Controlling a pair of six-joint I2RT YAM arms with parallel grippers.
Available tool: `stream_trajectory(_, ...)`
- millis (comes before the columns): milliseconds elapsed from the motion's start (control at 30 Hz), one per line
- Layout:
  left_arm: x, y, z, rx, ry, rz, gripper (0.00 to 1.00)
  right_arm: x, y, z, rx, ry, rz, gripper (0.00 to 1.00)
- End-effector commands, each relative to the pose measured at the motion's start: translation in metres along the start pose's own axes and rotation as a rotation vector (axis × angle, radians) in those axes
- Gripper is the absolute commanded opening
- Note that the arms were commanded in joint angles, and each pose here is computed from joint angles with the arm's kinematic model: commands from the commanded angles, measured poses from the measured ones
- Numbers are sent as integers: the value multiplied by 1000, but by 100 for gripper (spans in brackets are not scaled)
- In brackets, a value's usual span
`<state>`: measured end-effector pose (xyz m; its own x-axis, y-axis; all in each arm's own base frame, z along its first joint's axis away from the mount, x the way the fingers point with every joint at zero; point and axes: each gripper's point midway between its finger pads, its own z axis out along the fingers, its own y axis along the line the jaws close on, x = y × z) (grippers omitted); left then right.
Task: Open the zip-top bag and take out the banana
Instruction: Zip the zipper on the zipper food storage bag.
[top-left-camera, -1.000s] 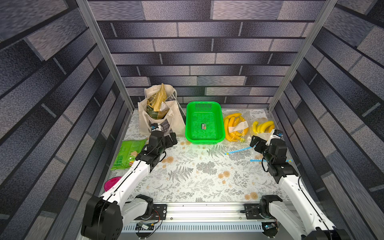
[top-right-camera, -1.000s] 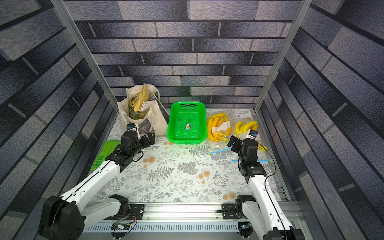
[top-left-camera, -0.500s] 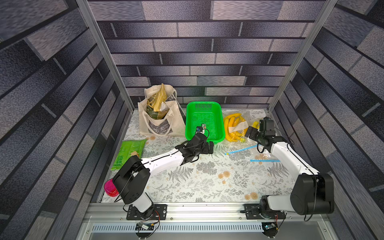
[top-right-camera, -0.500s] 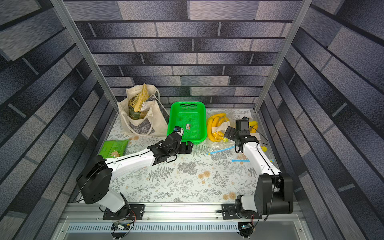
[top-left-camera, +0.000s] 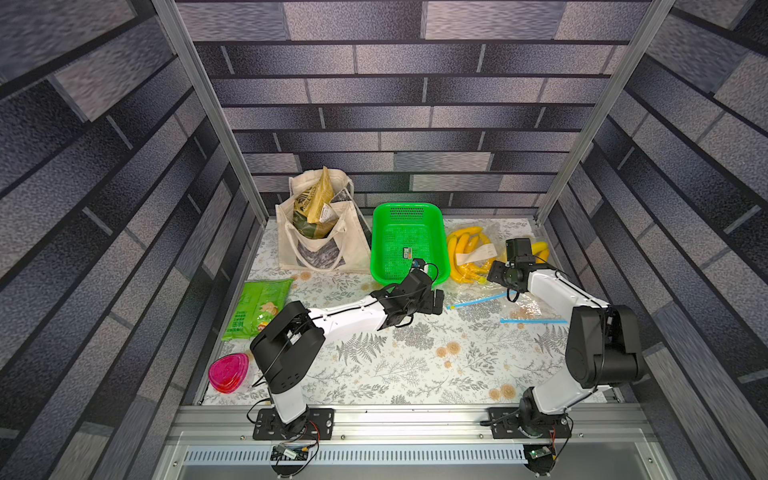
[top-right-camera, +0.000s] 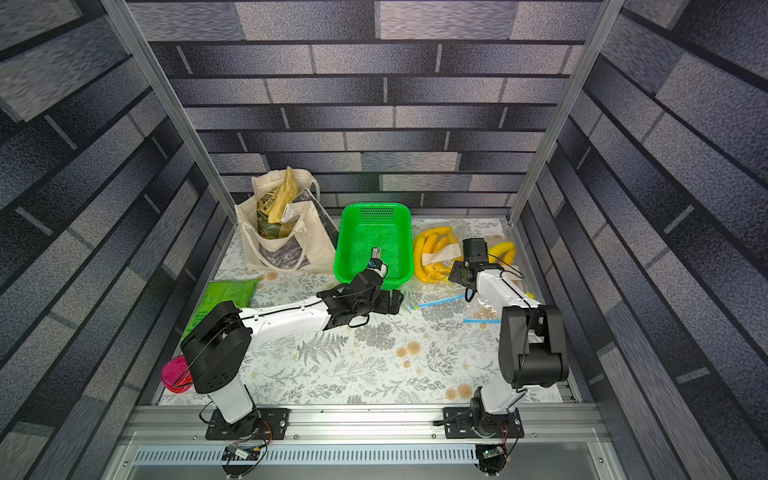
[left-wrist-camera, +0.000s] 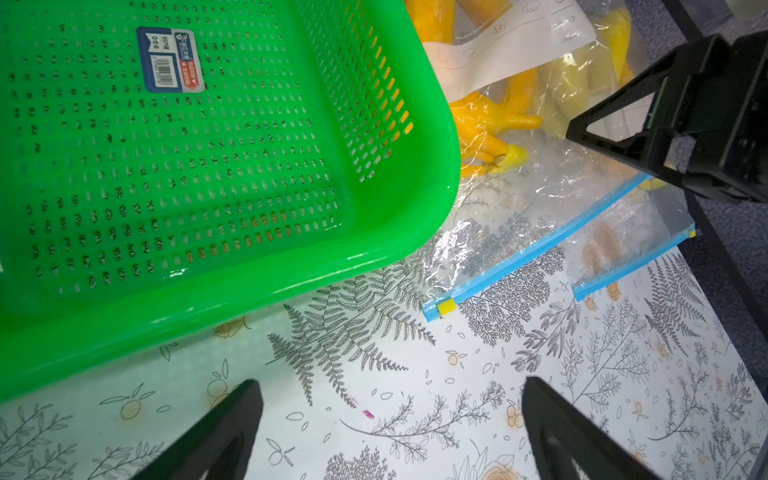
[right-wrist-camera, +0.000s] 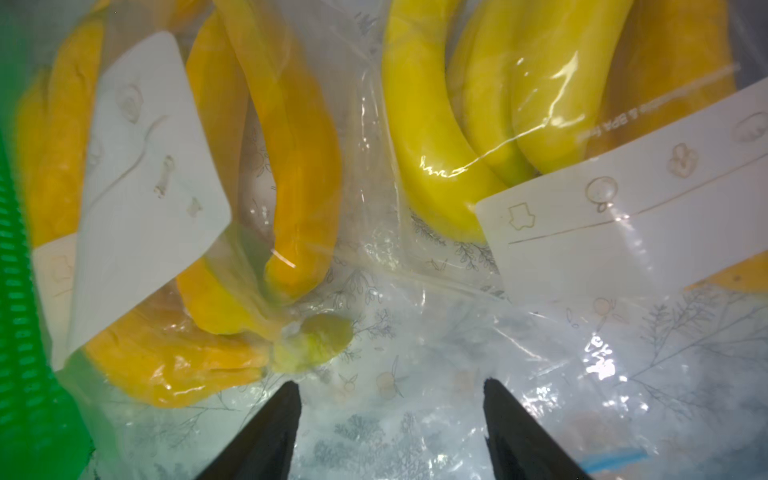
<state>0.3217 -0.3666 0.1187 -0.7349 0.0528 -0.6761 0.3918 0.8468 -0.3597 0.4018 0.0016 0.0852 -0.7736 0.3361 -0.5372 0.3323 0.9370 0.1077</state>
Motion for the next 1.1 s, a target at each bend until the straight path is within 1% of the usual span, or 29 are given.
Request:
stream_trajectory(0, -7, -11, 6, 25, -6, -6, 100, 1, -2, 4, 6, 12, 8, 59)
stream_trajectory(67, -6, -14, 10, 26, -1, 1, 100, 7, -5, 7, 14, 18, 16, 46)
stream_trajectory(100, -6, -15, 12, 26, 1, 5, 100, 9, -7, 8, 20, 17, 19, 42)
stream_trajectory(233, -4, -16, 22, 18, 12, 10, 100, 19, -11, 9, 22, 16, 39, 21)
stream_trajectory(267, -4, -16, 24, 18, 16, 11, 100, 20, -13, 9, 25, 15, 43, 18)
stream_trajectory(300, -3, -17, 26, 17, 18, 10, 100, 21, -14, 8, 30, 16, 47, 17)
stream_trajectory(333, -4, -17, 28, 14, 19, 8, 100, 22, -16, 5, 33, 13, 51, 18)
stream_trajectory(433, -2, -19, 36, 14, 32, 12, 100, 19, -18, -10, 18, -32, 65, 33)
stream_trajectory(533, 0, -24, 45, 16, 44, 24, 100, 14, -27, -25, 22, -58, 94, 45)
stream_trajectory(600, 3, -27, 52, 17, 54, 35, 100, 13, -37, -32, 25, -79, 135, 56)
stream_trajectory(733, 8, -37, 66, 24, 76, 54, 100, 14, -58, -37, 31, -102, 231, 69)
stream_trajectory(800, 10, -40, 72, 27, 84, 61, 100, 16, -63, -32, 5, -85, 281, 74)
stream_trajectory(867, 12, -43, 77, 33, 93, 64, 100, 18, -63, -24, -46, -62, 333, 79)
stream_trajectory(933, 13, -44, 80, 39, 97, 64, 100, 19, -61, -15, -109, -65, 384, 85)
stream_trajectory(1067, 13, -44, 84, 42, 99, 63, 100, 22, -45, -3, -222, -37, 417, 86)
